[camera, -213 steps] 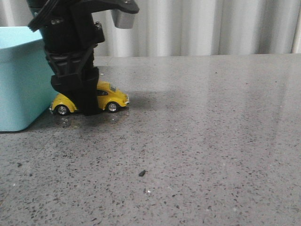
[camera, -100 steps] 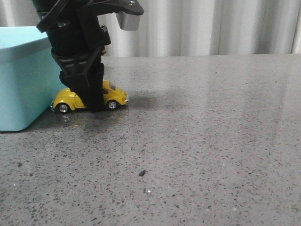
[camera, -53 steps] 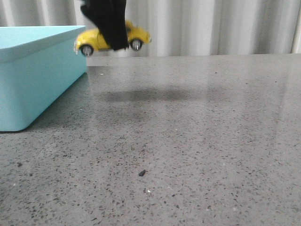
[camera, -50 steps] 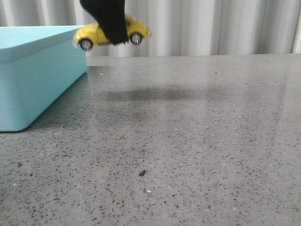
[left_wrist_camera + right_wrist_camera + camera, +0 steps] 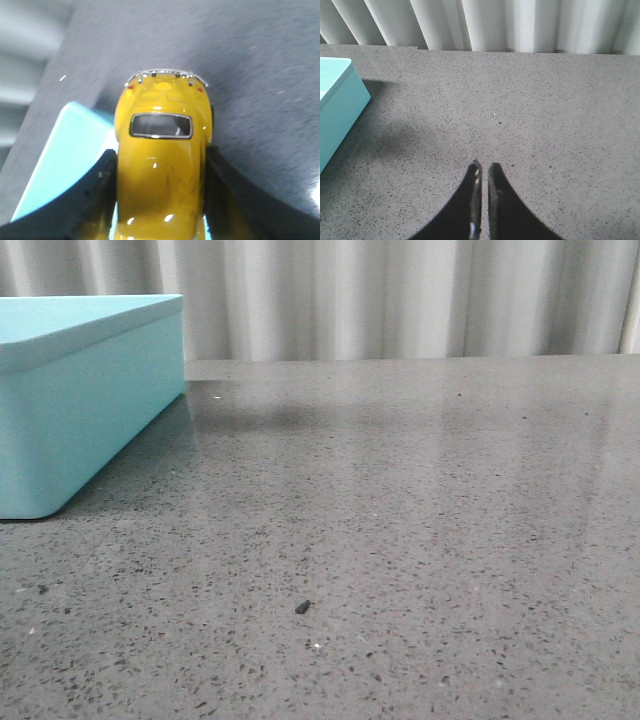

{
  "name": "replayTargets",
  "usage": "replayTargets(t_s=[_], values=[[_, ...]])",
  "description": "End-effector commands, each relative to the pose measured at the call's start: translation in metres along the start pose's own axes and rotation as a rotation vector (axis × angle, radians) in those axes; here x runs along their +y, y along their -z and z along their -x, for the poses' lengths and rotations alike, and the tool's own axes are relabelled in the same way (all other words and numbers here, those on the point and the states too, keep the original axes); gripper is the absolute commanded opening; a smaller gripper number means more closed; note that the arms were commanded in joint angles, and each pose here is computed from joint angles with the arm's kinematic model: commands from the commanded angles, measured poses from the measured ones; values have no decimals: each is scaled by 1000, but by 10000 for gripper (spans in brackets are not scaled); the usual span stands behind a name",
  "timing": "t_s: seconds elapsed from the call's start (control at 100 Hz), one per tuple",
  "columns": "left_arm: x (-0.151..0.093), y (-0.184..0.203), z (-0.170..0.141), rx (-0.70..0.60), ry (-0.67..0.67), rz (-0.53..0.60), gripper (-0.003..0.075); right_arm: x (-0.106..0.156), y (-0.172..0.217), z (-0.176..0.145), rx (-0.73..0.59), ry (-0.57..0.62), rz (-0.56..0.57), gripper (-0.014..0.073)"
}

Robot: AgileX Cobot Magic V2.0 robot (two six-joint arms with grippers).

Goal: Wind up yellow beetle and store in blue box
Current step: 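Lift the car with the left gripper over into the turquoise box, then lower the car into the box and open the left gripper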

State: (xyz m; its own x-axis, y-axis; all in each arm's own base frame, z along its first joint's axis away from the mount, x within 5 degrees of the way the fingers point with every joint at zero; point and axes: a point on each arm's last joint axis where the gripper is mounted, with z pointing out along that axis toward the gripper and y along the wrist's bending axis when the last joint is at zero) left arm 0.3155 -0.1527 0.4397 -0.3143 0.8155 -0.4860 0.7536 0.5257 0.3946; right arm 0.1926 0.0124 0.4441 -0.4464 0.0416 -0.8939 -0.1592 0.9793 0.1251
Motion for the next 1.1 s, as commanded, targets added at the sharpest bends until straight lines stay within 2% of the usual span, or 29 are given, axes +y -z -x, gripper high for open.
replayTargets(t_s=[0.0, 0.18, 0.33, 0.74, 0.89, 1.09], values=[[19, 43, -14, -69, 98, 79, -12, 1, 12, 13, -114, 13, -13, -50], [45, 48, -39, -64, 239, 103, -12, 1, 12, 13, -114, 13, -13, -50], [58, 34, -64, -5, 358, 85, -12, 1, 12, 13, -114, 13, -13, -50], [40, -74, -118, 294, 468, -155, -12, 1, 12, 13, -114, 13, -13, -50], [40, -98, -123, 341, 497, -188, -11, 1, 12, 13, -112, 13, -13, -50], [42, -115, -126, 343, 503, -186, -11, 1, 12, 13, -110, 13, -13, -50]])
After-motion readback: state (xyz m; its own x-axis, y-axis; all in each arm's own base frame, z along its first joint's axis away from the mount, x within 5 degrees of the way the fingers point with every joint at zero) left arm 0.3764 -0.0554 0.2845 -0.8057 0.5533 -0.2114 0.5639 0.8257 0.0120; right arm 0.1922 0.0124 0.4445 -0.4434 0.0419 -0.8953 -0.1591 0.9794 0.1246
